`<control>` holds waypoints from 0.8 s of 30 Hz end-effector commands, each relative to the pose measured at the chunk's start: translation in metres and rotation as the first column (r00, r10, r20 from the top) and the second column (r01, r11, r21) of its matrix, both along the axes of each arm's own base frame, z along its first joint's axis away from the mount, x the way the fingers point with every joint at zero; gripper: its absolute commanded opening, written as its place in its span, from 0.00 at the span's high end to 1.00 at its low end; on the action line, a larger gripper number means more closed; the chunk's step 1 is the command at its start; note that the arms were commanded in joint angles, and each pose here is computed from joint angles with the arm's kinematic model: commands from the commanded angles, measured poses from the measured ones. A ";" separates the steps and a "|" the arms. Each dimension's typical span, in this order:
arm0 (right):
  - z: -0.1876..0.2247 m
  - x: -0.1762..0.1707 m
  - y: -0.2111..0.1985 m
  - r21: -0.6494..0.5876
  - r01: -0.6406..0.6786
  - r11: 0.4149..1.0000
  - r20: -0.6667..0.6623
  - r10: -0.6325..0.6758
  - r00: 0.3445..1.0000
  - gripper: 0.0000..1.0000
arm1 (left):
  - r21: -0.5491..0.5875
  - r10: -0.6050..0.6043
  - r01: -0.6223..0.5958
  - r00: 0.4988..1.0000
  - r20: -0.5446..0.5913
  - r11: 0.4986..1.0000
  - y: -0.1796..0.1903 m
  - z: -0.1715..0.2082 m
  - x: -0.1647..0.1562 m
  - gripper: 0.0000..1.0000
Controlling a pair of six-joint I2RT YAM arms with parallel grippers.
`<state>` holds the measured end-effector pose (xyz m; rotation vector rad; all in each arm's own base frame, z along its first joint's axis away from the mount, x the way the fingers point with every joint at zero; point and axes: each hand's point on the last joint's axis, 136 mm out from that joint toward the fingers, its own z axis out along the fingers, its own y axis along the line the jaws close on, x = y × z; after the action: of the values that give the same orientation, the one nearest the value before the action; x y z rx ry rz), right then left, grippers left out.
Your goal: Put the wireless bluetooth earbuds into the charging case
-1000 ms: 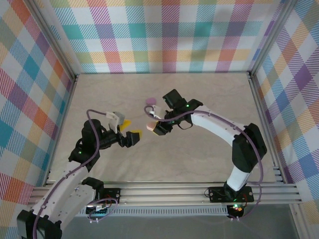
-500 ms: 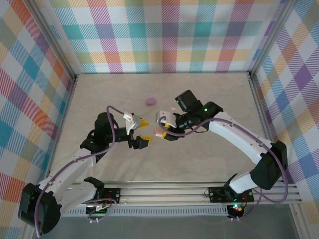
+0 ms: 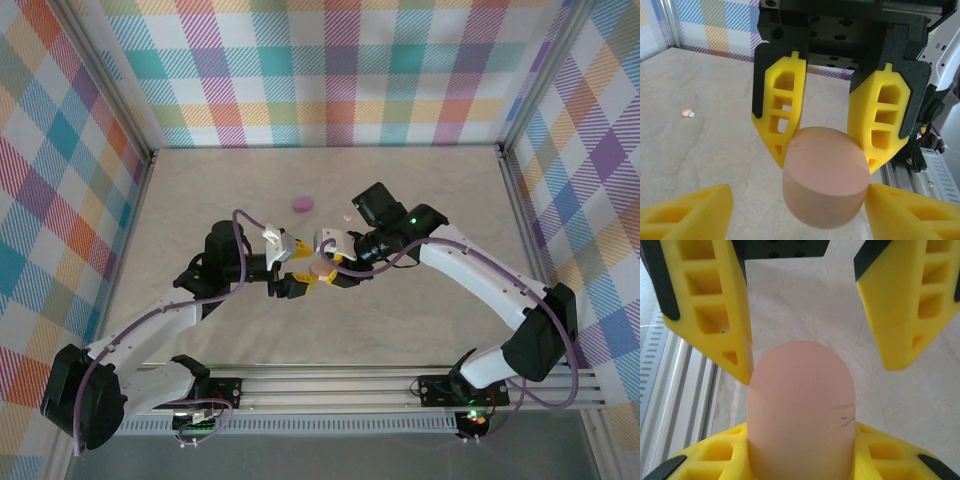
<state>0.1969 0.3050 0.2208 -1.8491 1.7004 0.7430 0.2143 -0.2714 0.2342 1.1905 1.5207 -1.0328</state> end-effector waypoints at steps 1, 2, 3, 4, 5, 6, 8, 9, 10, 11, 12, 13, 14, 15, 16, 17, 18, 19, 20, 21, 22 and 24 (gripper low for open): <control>0.013 -0.012 -0.001 0.045 -0.045 0.998 0.003 0.045 0.999 0.81 | -0.008 -0.059 0.059 0.996 0.060 0.998 -0.010 0.012 -0.005 0.31; 0.013 -0.013 -0.001 0.045 -0.045 0.998 0.005 0.045 0.999 0.81 | -0.006 -0.064 0.064 0.996 0.058 0.998 -0.011 0.011 -0.006 0.31; 0.014 -0.013 -0.001 0.047 -0.047 0.998 0.009 0.047 0.999 0.81 | -0.007 -0.067 0.067 0.996 0.059 0.998 -0.012 0.011 -0.006 0.32; 0.014 -0.013 -0.002 0.047 -0.046 0.998 0.011 0.046 0.999 0.81 | -0.008 -0.069 0.069 0.996 0.060 0.998 -0.012 0.011 -0.006 0.32; 0.014 -0.013 -0.002 0.047 -0.047 0.998 0.011 0.047 0.999 0.81 | -0.007 -0.070 0.070 0.996 0.060 0.998 -0.013 0.011 -0.006 0.33; 0.014 -0.013 -0.002 0.048 -0.048 0.998 0.012 0.047 0.999 0.81 | -0.007 -0.070 0.071 0.996 0.060 0.997 -0.013 0.011 -0.006 0.35; 0.015 -0.014 -0.002 0.050 -0.049 0.998 0.010 0.049 0.999 0.81 | -0.006 -0.072 0.073 0.996 0.059 0.997 -0.013 0.010 -0.006 0.38; 0.015 -0.014 -0.002 0.052 -0.049 0.997 0.009 0.049 0.999 0.81 | -0.006 -0.074 0.074 0.996 0.058 0.997 -0.013 0.010 -0.007 0.38; 0.016 -0.014 -0.001 0.053 -0.050 0.997 0.009 0.049 0.999 0.81 | -0.005 -0.074 0.075 0.996 0.057 0.997 -0.013 0.009 -0.007 0.39; 0.016 -0.014 -0.001 0.054 -0.050 0.997 0.010 0.049 0.999 0.81 | -0.007 -0.075 0.075 0.995 0.060 0.997 -0.013 0.010 -0.007 0.41; 0.016 -0.014 -0.001 0.054 -0.051 0.997 0.011 0.050 0.999 0.81 | -0.009 -0.076 0.077 0.995 0.061 0.997 -0.013 0.011 -0.008 0.42; 0.016 -0.013 -0.001 0.052 -0.049 0.997 0.012 0.049 0.999 0.81 | -0.009 -0.077 0.078 0.995 0.061 0.997 -0.013 0.011 -0.008 0.44; 0.015 -0.013 -0.002 0.050 -0.049 0.998 0.013 0.048 0.999 0.81 | -0.011 -0.078 0.079 0.995 0.064 0.997 -0.013 0.012 -0.008 0.45; 0.014 -0.013 -0.002 0.046 -0.049 0.998 0.012 0.049 0.999 0.81 | -0.013 -0.079 0.080 0.995 0.064 0.997 -0.013 0.013 -0.009 0.45; 0.013 -0.013 -0.002 0.044 -0.049 0.998 0.010 0.049 0.999 0.81 | -0.014 -0.082 0.083 0.995 0.064 0.996 -0.013 0.014 -0.010 0.45; 0.012 -0.013 -0.002 0.040 -0.050 0.998 0.007 0.049 0.999 0.81 | -0.016 -0.086 0.087 0.994 0.064 0.996 -0.013 0.014 -0.011 0.43; 0.011 -0.013 -0.002 0.038 -0.049 0.998 0.004 0.049 0.999 0.81 | -0.017 -0.086 0.087 0.994 0.064 0.996 -0.013 0.015 -0.011 0.42; 0.011 -0.013 -0.001 0.040 -0.050 0.998 0.003 0.050 0.999 0.81 | -0.018 -0.088 0.090 0.994 0.064 0.996 -0.013 0.015 -0.012 0.42; 0.011 -0.013 -0.001 0.040 -0.049 0.998 0.001 0.049 0.999 0.81 | -0.019 -0.089 0.091 0.994 0.063 0.996 -0.013 0.015 -0.012 0.42; 0.012 -0.013 -0.001 0.044 -0.051 0.998 0.000 0.051 0.999 0.81 | -0.020 -0.091 0.092 0.994 0.065 0.996 -0.013 0.016 -0.012 0.42; 0.012 -0.013 -0.001 0.045 -0.051 0.998 0.001 0.051 0.999 0.81 | -0.020 -0.093 0.094 0.994 0.063 0.995 -0.013 0.016 -0.013 0.42; 0.012 -0.013 0.000 0.047 -0.052 0.998 0.000 0.052 0.999 0.81 | -0.020 -0.097 0.099 0.994 0.059 0.995 -0.014 0.016 -0.013 0.42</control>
<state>0.1948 0.3036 0.2283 -1.8454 1.6712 0.7363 0.2073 -0.2809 0.2317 1.2501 1.4893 -1.0530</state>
